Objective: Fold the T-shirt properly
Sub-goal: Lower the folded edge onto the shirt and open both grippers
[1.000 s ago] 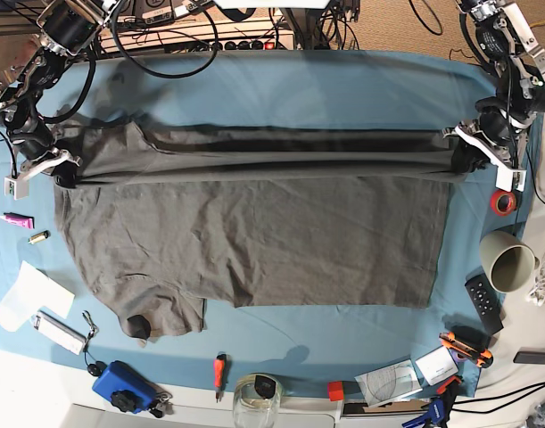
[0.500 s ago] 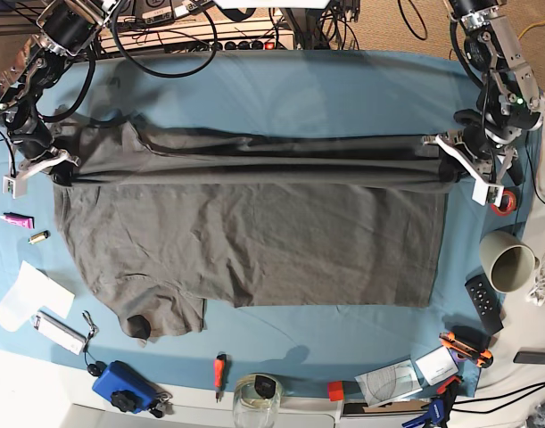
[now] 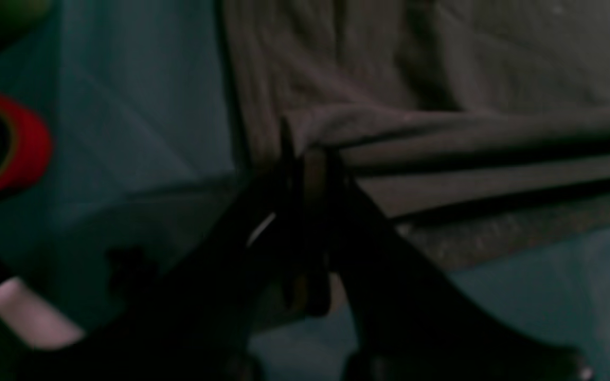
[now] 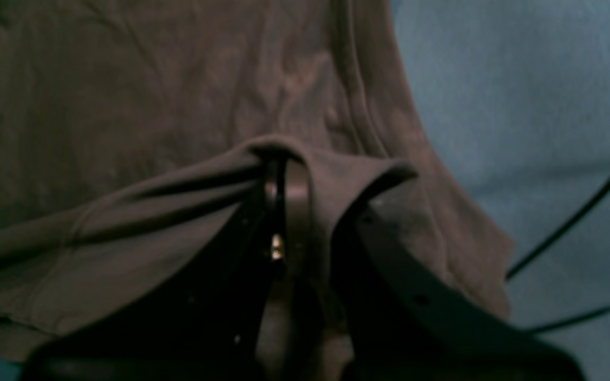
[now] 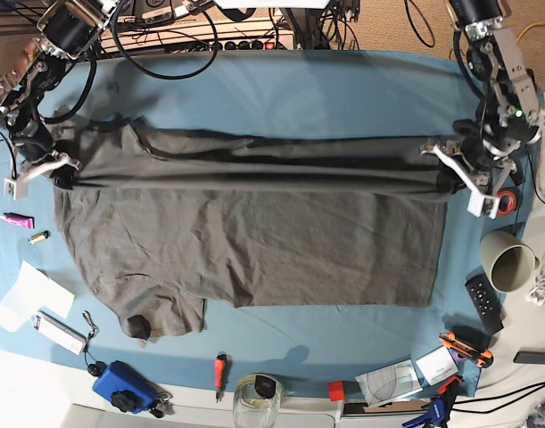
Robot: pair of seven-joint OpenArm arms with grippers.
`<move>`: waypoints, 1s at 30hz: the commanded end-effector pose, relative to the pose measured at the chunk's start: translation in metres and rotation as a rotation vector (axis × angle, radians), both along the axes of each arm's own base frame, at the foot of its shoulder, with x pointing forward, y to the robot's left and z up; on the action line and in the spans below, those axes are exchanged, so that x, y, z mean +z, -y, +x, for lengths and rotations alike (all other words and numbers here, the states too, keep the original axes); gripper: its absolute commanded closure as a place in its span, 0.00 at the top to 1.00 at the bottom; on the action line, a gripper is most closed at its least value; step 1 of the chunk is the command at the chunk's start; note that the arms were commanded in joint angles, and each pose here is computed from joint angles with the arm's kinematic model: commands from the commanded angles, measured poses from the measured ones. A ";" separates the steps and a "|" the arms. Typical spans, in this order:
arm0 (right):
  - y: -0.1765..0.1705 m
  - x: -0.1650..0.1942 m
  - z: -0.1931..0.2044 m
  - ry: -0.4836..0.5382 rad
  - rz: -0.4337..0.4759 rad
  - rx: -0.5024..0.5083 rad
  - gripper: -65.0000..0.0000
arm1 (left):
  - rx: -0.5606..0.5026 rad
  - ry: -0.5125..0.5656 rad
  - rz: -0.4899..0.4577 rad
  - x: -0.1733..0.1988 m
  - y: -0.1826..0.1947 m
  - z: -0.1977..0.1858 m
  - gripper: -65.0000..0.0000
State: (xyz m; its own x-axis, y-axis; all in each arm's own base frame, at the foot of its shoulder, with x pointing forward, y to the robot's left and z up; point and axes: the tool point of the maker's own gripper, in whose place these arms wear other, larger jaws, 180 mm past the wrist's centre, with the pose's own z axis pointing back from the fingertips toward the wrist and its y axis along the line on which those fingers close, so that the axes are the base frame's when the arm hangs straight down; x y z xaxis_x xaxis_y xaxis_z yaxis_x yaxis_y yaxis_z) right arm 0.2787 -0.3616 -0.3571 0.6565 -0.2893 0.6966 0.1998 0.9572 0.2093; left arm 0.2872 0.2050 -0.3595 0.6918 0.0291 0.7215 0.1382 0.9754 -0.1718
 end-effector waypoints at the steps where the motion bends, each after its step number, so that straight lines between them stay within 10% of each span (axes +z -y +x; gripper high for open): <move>1: 0.008 0.021 0.016 0.059 -0.049 0.007 0.00 | 0.002 0.039 0.015 0.010 -0.004 0.010 0.00; 23: -0.001 0.030 0.055 0.045 -0.202 0.049 0.09 | -0.018 0.073 0.048 0.014 -0.004 0.024 0.00; 30: -0.001 0.030 0.055 0.043 -0.201 0.049 0.25 | -0.036 0.075 0.052 0.014 -0.002 0.023 0.25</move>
State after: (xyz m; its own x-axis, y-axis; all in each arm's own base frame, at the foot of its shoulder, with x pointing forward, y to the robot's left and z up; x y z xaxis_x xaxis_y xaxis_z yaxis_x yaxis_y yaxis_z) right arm 0.3228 -0.3507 -0.3484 0.6825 -0.1255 0.7200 0.1420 0.9891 0.0379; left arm 0.3019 0.2045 -0.3584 0.6750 -0.0270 0.7373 0.1739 0.9770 -0.1235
